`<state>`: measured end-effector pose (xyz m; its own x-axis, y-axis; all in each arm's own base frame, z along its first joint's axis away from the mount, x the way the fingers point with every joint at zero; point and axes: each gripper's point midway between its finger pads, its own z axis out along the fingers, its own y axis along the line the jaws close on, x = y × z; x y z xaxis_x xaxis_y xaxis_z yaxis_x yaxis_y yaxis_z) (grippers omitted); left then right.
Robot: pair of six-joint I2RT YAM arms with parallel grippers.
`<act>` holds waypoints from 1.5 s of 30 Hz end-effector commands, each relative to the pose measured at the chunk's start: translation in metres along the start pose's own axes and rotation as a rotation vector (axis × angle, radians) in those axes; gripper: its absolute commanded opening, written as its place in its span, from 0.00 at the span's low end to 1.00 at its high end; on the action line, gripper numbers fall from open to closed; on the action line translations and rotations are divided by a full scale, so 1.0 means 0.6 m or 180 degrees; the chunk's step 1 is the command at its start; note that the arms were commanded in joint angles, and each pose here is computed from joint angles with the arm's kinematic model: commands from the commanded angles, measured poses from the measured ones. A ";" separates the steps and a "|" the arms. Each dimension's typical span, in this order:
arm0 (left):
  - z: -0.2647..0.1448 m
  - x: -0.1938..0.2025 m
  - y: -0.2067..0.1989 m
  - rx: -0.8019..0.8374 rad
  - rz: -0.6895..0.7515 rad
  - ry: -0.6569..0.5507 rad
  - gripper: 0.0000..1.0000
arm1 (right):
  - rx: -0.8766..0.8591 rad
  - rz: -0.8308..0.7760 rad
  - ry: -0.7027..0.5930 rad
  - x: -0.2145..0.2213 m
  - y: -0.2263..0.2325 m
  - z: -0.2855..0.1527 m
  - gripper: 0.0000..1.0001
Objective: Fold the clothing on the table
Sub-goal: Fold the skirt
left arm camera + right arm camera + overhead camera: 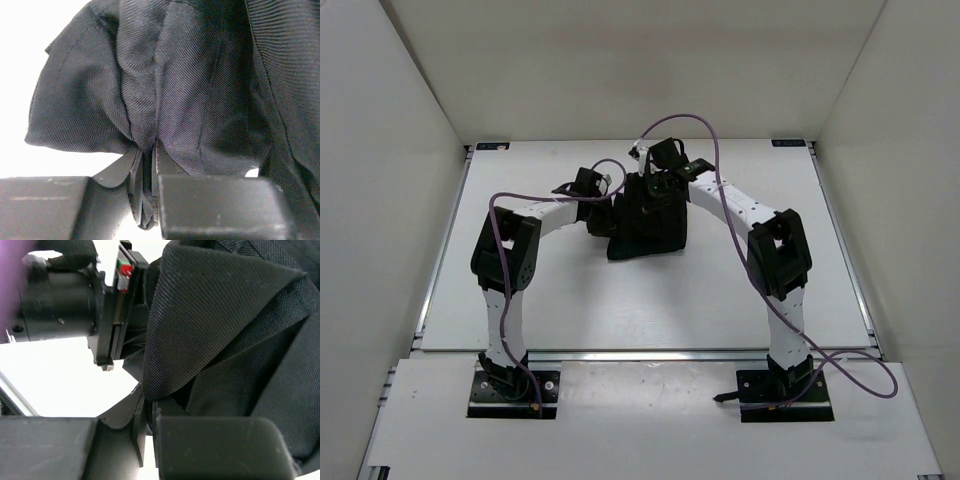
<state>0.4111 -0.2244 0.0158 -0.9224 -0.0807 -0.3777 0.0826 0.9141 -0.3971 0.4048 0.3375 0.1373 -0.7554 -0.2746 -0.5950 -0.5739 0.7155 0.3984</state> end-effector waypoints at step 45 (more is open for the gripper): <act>-0.251 -0.122 0.047 0.0347 -0.0536 -0.1041 0.80 | -0.0285 0.0859 -0.0691 0.020 -0.003 -0.161 0.80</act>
<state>0.4254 -0.1346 0.1196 -0.8160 -0.3323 -0.4730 -0.0424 0.8504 -0.5244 0.3647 0.2818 0.2183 -0.7849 0.0339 -0.6187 -0.4614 0.6345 0.6201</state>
